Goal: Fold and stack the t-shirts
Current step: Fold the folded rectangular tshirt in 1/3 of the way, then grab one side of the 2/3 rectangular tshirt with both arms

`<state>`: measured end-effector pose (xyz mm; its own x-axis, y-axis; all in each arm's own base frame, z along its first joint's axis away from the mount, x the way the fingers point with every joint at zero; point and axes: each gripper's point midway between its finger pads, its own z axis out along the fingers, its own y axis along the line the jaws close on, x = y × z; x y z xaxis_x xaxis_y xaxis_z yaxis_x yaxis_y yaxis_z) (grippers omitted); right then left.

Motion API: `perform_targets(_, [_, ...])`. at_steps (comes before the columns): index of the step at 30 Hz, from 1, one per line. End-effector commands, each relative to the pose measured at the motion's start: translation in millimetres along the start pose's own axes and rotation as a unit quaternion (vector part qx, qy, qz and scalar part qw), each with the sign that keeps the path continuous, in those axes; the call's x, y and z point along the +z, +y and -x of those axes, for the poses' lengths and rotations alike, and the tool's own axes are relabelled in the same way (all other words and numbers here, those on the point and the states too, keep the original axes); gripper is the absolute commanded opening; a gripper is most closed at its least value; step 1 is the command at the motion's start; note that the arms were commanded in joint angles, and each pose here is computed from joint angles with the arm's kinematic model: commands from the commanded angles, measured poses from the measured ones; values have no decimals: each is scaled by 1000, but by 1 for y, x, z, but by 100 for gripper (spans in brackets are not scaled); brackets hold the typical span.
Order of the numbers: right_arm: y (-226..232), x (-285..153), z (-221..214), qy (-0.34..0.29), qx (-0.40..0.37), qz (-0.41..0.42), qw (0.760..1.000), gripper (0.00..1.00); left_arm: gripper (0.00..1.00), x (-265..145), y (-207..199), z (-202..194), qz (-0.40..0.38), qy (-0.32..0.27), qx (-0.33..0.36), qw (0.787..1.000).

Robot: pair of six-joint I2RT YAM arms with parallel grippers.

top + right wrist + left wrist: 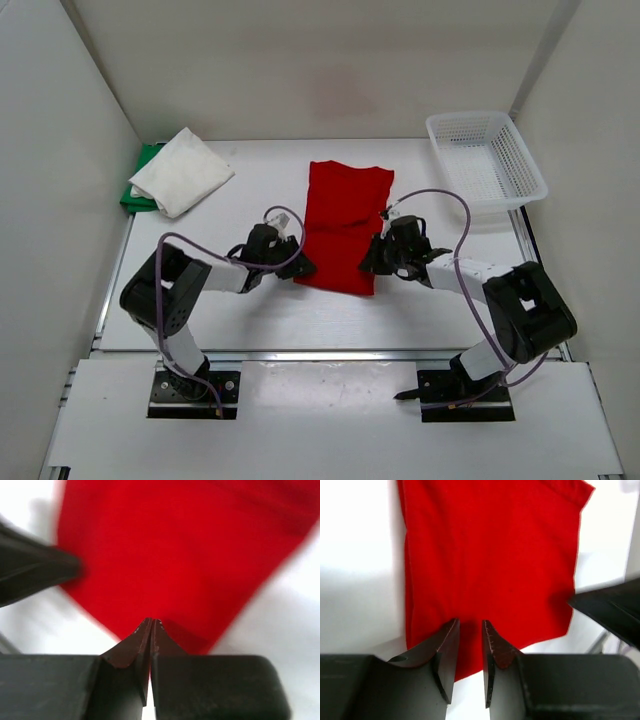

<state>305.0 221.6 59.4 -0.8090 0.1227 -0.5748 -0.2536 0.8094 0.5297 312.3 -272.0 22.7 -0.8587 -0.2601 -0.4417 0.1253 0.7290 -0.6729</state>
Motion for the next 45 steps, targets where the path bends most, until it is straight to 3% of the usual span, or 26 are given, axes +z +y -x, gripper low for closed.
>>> perform_targets(1, [-12,0,-21,5,0,-25,1000,1,37,-23,19,-46,12,22,-22,999])
perform_targets(5, [-24,-1,-51,27,28,-28,999,0,44,-41,3,-62,-22,12,-32,999])
perform_targets(6, [-24,-2,-56,30,25,-28,999,0,50,-47,0,-59,-29,5,-30,999])
perform_targets(7, [-19,-3,-58,33,19,-27,999,0,59,-54,-8,-54,-40,-3,-24,999])
perform_targets(8, [-12,-7,-53,24,10,-17,1000,0,90,-61,-13,-50,-44,-12,-19,999])
perform_targets(9, [-10,-10,-53,23,8,-13,1000,5,99,-69,-18,-41,-52,-29,-8,998])
perform_targets(10, [-4,-16,-47,10,6,-8,1000,9,99,-74,-18,-42,-50,-31,-4,998])
perform_targets(13, [3,-35,-47,-11,-3,1,1000,36,99,-92,-17,-30,-47,-67,29,996])
perform_targets(17, [-5,-58,-61,-31,21,3,999,47,98,-104,8,-45,-19,-56,40,997])
perform_targets(20, [-13,-61,-82,-12,29,-3,1000,50,62,-105,27,-64,3,-38,38,999])
perform_targets(21, [-15,-60,-87,-4,33,-5,999,50,56,-104,35,-68,18,-34,35,999])
perform_targets(25, [-20,-55,-99,11,44,-4,999,50,60,-96,44,-83,33,-6,24,999])
perform_targets(34, [-26,-42,-101,27,60,6,998,32,60,-80,41,-83,35,-3,12,999])
perform_targets(40, [-11,-40,-102,37,58,32,997,13,25,-74,33,-82,26,7,7,1000])
perform_targets(42, [-9,-39,-99,34,54,34,997,0,10,-73,31,-77,31,-2,10,999])
perform_targets(45, [-8,-44,-103,37,55,31,997,0,0,-82,31,-82,34,0,14,999])
